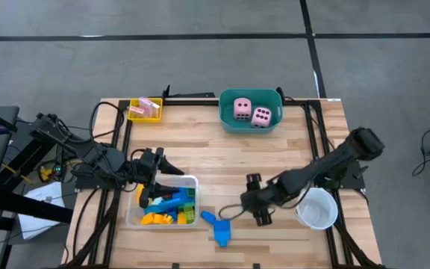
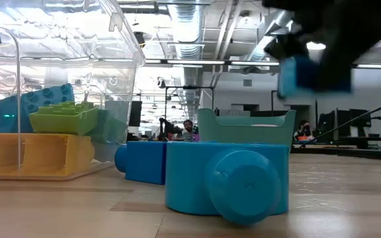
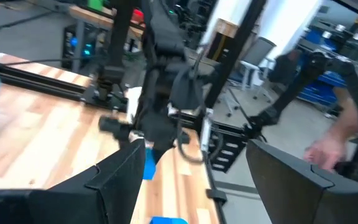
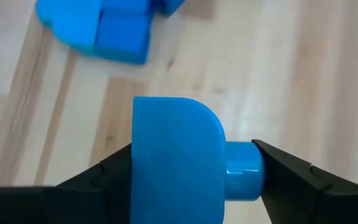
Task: Pick & Place Toys
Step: Put the blue game piece into the transparent bin
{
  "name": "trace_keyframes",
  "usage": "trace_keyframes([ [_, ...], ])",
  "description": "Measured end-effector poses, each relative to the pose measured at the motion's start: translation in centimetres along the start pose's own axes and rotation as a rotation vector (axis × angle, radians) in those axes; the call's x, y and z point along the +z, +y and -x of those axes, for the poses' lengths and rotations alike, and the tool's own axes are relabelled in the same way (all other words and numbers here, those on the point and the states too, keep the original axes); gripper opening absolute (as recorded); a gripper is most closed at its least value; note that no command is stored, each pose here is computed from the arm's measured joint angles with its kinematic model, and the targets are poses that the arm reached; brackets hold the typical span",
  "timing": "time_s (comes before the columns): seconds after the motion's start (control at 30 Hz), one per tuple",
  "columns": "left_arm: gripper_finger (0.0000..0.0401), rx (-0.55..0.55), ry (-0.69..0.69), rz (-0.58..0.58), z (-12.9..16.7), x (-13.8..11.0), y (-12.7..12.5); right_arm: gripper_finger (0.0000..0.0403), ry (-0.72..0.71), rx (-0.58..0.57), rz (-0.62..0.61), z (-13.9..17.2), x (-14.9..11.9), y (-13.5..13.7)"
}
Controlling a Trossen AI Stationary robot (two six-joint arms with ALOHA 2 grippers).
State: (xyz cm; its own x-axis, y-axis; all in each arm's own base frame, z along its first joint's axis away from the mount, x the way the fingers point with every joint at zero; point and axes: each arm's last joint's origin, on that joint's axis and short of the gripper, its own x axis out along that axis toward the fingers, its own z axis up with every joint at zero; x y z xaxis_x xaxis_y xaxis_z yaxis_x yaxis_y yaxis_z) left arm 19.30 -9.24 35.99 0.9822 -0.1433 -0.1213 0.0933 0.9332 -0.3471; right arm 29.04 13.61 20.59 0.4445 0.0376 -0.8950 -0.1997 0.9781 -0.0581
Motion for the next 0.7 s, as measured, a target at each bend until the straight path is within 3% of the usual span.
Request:
trace_keyframes([
  [0.23, 0.0275, 0.112, -0.046, 0.001, -0.1, 0.3, 0.7, 0.0259, -0.134, -0.100, -0.113, 6.0, 0.0, -4.2],
  [0.47, 0.0285, 0.215, -0.066, 0.127, -1.5, 0.2, 2.1, 0.0260, -0.319, -0.239, -0.213, 10.5, -0.3, -8.4],
  [0.57, 0.0293, 0.265, -0.071, 0.213, -3.0, -0.2, 3.0, 0.0260, -0.385, -0.283, -0.233, 11.6, -0.1, -9.7],
  [0.7, 0.0299, 0.335, -0.112, 0.432, -5.7, -0.6, 5.3, 0.0260, -0.426, -0.314, -0.228, 12.5, 0.6, -10.8],
])
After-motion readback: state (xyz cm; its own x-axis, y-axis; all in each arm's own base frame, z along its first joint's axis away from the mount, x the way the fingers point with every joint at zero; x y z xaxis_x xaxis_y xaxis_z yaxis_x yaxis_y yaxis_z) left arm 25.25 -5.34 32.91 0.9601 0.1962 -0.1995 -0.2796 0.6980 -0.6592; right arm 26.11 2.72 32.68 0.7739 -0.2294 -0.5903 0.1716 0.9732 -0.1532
